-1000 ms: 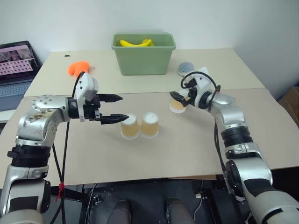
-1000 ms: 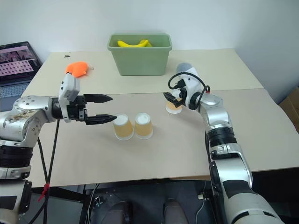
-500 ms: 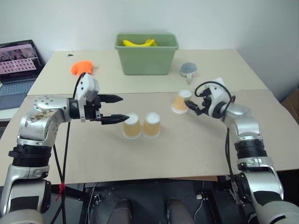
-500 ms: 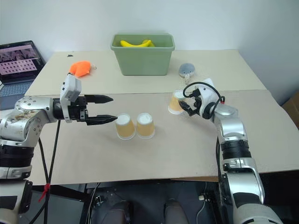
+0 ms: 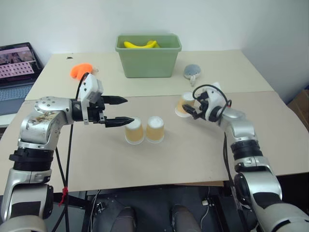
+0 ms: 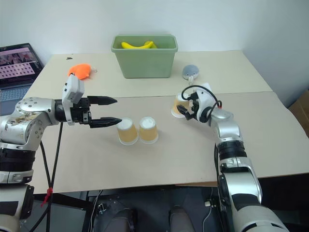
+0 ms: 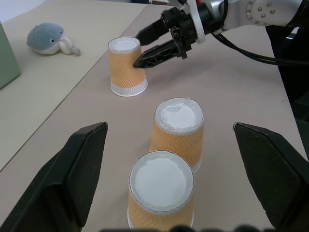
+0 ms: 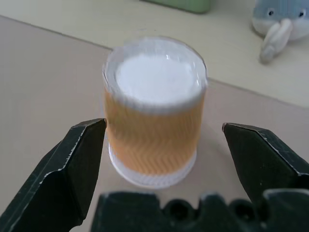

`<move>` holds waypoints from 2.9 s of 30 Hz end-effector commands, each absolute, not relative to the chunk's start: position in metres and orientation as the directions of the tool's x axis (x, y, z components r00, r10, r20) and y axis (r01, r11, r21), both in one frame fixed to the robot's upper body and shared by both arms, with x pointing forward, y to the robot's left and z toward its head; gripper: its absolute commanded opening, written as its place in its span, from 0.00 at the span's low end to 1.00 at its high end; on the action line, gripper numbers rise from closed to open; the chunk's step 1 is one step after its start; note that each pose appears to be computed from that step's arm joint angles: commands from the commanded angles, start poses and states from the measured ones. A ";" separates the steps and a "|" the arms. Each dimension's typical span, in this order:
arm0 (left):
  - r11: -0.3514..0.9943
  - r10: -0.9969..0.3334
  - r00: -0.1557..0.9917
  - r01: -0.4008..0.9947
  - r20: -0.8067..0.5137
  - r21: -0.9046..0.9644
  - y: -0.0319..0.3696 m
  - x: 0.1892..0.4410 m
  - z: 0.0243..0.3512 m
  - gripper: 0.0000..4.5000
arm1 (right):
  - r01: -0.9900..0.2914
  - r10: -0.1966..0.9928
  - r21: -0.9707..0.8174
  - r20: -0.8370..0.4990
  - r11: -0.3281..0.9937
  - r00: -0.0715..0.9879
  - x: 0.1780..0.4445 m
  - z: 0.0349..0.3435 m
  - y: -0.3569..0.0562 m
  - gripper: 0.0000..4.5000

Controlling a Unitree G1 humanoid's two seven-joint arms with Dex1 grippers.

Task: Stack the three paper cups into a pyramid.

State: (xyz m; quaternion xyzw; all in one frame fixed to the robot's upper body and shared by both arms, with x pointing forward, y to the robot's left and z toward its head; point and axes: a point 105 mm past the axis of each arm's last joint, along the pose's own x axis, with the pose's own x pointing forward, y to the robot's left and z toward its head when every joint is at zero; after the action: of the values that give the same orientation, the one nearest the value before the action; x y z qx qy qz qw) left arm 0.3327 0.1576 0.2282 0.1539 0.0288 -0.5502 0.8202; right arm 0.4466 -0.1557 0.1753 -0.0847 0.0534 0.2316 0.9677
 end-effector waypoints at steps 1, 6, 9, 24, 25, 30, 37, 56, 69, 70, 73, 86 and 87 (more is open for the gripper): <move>0.349 -0.893 0.407 0.896 -0.193 0.275 0.158 0.332 0.242 0.99 | -0.440 0.433 -0.176 -0.077 0.881 0.898 0.456 0.198 -0.155 1.00; 0.360 -0.887 0.419 0.890 -0.192 0.278 0.160 0.332 0.242 0.99 | -0.448 0.446 -0.189 -0.058 0.874 0.893 0.463 0.210 -0.149 1.00; 0.366 -0.884 0.425 0.887 -0.192 0.280 0.162 0.332 0.243 0.99 | -0.450 0.447 -0.187 -0.058 0.873 0.892 0.465 0.209 -0.149 1.00; 0.378 -0.878 0.438 0.882 -0.192 0.283 0.164 0.332 0.242 0.99 | -0.456 0.450 -0.163 -0.070 0.875 0.890 0.467 0.201 -0.149 1.00; 0.378 -0.879 0.437 0.882 -0.192 0.282 0.164 0.332 0.242 0.99 | -0.456 0.451 -0.162 -0.069 0.875 0.890 0.467 0.201 -0.148 1.00; 0.380 -0.877 0.440 0.881 -0.193 0.281 0.164 0.333 0.242 0.99 | -0.456 0.451 -0.155 -0.071 0.876 0.890 0.467 0.201 -0.147 1.00; 0.380 -0.876 0.440 0.882 -0.197 0.280 0.164 0.334 0.241 1.00 | -0.465 0.460 -0.158 -0.071 0.871 0.885 0.466 0.200 -0.145 0.62; 0.440 -0.855 0.484 0.868 -0.189 0.230 0.173 0.324 0.224 1.00 | -0.795 0.820 -0.274 -0.041 0.541 0.571 0.423 0.310 -0.087 0.58; 0.451 -0.846 0.497 0.861 -0.196 0.236 0.178 0.319 0.226 1.00 | -0.994 0.984 -0.106 -0.175 0.007 0.025 0.333 0.310 0.004 0.58; 0.452 -0.845 0.497 0.861 -0.196 0.236 0.178 0.319 0.226 1.00 | -0.994 0.984 -0.106 -0.180 0.001 0.020 0.331 0.308 0.006 0.58; 0.453 -0.844 0.498 0.860 -0.197 0.236 0.177 0.318 0.227 1.00 | -0.994 0.982 -0.108 -0.186 -0.008 0.012 0.330 0.301 0.010 0.58; 0.450 -0.841 0.500 0.859 -0.207 0.246 0.179 0.313 0.231 1.00 | -0.989 0.964 -0.120 -0.241 0.083 0.110 0.368 0.261 0.002 0.58; 0.450 -0.841 0.500 0.858 -0.208 0.247 0.179 0.313 0.231 1.00 | -0.989 0.963 -0.121 -0.245 0.084 0.111 0.369 0.259 0.001 0.58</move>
State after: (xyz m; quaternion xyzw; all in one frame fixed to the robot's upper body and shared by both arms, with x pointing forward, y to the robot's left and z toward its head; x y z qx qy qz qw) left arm 0.3178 0.1772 0.2171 0.1469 0.0473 -0.5020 0.8510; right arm 0.3703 -0.0022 0.2493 -0.1130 0.0776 0.6585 0.7399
